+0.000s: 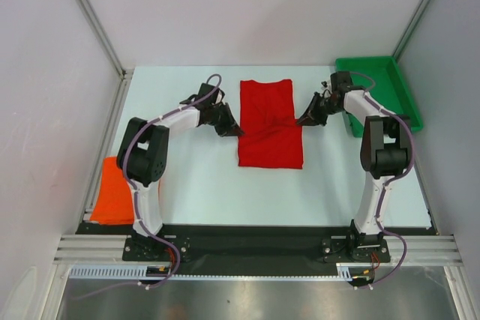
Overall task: Fold and stack the t-shirts
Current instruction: Fold the tshirt
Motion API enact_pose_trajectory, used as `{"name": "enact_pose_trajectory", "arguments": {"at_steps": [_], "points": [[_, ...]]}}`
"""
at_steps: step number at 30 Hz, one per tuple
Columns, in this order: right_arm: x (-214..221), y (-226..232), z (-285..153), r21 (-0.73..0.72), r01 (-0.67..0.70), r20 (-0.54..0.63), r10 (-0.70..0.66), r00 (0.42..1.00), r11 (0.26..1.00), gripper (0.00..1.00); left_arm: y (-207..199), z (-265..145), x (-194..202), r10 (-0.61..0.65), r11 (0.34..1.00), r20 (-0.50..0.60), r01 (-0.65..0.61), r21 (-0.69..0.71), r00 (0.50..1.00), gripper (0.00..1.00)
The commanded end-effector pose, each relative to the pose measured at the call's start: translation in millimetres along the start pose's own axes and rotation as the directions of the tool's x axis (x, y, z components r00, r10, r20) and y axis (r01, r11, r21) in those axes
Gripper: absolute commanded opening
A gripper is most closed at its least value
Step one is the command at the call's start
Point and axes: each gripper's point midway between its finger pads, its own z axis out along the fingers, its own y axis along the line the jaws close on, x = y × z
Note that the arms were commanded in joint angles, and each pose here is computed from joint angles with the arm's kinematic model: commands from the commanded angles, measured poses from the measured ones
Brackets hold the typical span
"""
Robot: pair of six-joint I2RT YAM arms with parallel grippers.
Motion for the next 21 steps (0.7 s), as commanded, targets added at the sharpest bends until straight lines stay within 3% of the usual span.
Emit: {"name": "enact_pose_trajectory", "arguments": {"at_steps": [1, 19, 21], "points": [[-10.2, 10.3, -4.2, -0.041, 0.035, 0.001, -0.035, 0.999, 0.999, 0.00, -17.9, -8.0, -17.9, 0.031, 0.998, 0.026, -0.032, 0.048, 0.999, 0.00], [-33.3, 0.4, 18.0, -0.029, 0.011, -0.016, -0.012, 1.000, 1.000, 0.00, -15.1, 13.8, -44.4, 0.042, 0.997, -0.014, -0.041, 0.070, 0.999, 0.00], [-39.9, -2.2, 20.9, -0.026, 0.016, -0.011, -0.016, 1.000, 1.000, 0.05, -13.6, 15.4, -51.6, 0.062, 0.997, -0.002, -0.061, 0.055, 0.998, 0.06]]}}
